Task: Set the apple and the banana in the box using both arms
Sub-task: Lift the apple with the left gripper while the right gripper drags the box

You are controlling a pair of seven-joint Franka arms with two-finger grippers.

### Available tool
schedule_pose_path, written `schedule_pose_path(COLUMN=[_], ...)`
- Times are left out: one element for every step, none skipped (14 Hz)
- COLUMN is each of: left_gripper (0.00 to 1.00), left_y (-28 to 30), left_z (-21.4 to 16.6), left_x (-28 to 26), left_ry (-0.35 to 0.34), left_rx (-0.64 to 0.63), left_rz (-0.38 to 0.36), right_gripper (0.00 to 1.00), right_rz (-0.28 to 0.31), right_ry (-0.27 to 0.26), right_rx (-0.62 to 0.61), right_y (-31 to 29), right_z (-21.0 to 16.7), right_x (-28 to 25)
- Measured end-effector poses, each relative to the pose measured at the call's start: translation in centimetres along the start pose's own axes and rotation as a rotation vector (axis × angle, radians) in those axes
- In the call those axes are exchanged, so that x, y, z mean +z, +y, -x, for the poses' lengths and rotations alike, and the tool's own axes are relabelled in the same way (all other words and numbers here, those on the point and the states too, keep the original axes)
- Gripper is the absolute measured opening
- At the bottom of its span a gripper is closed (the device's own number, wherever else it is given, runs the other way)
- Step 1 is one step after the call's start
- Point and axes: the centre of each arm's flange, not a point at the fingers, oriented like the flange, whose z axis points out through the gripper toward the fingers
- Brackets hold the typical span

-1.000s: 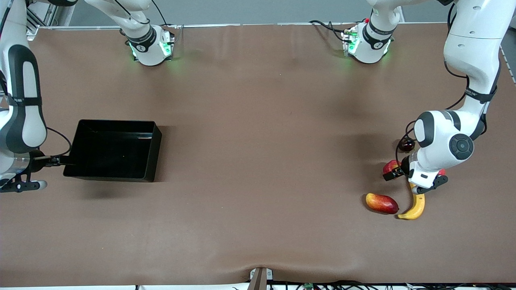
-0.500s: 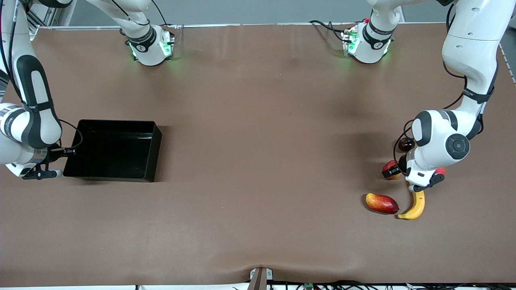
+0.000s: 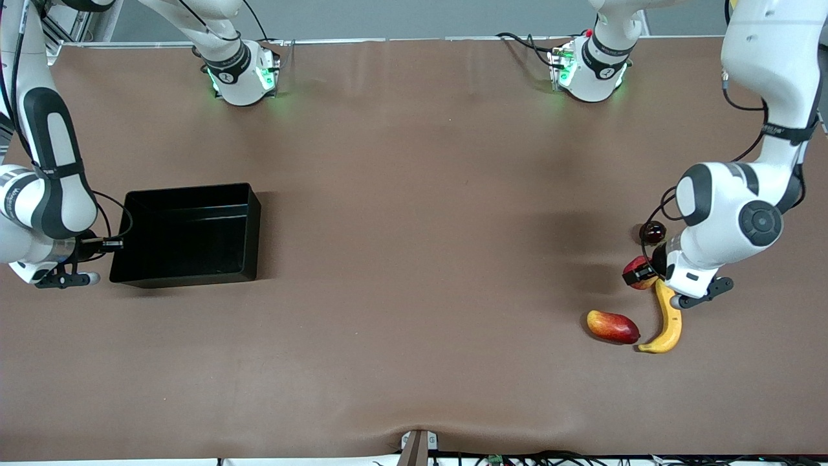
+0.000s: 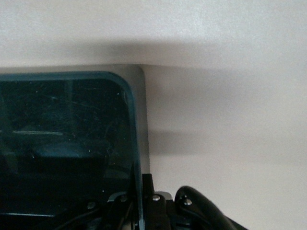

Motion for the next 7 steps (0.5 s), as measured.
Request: schedule_pose_path(left_gripper=[0.7, 0.7, 0.7, 0.7, 0.7, 0.7, 0.7], left_y=[0.7, 1.5, 2.3, 3.1, 3.9, 4.8, 5.7], left_z=[0.3, 0.6, 0.9, 1.2, 1.3, 1.5, 1.8], left_x=[-1.3, -2.5, -3.5, -4.3, -5.0, -5.6, -6.3], left_ry=[-0.008, -0.017, -0.025, -0.032, -0.038, -0.045, -0.05], left_rx=[-0.003, -0.007, -0.012, -0.023, -0.036, -0.051, -0.066], left_rz=[-0.002, -0.004, -0.005, -0.006, -0.006, -0.005, -0.004], right_gripper=[0.06, 0.06, 0.06, 0.06, 0.06, 0.06, 0.06], right_rz=[-0.002, -0.006, -0.01, -0.015, -0.031, -0.058, -0.075], right_ry=[-0.001, -0.007, -0.012, -0.014, -0.013, -0.015, -0.022], right_rx=[-0.008, -0.016, -0.029, -0.042, -0.049, -0.046, -0.032], right_y=[-0.3, -0.7, -1.4, -2.3, -3.4, -4.6, -6.1], right_z=[-0.2, -0.4, -0.8, -1.3, -1.7, -2.0, -2.2], right_x=[-0.6, -1.5, -3.0, -4.9, -6.8, -8.6, -10.1])
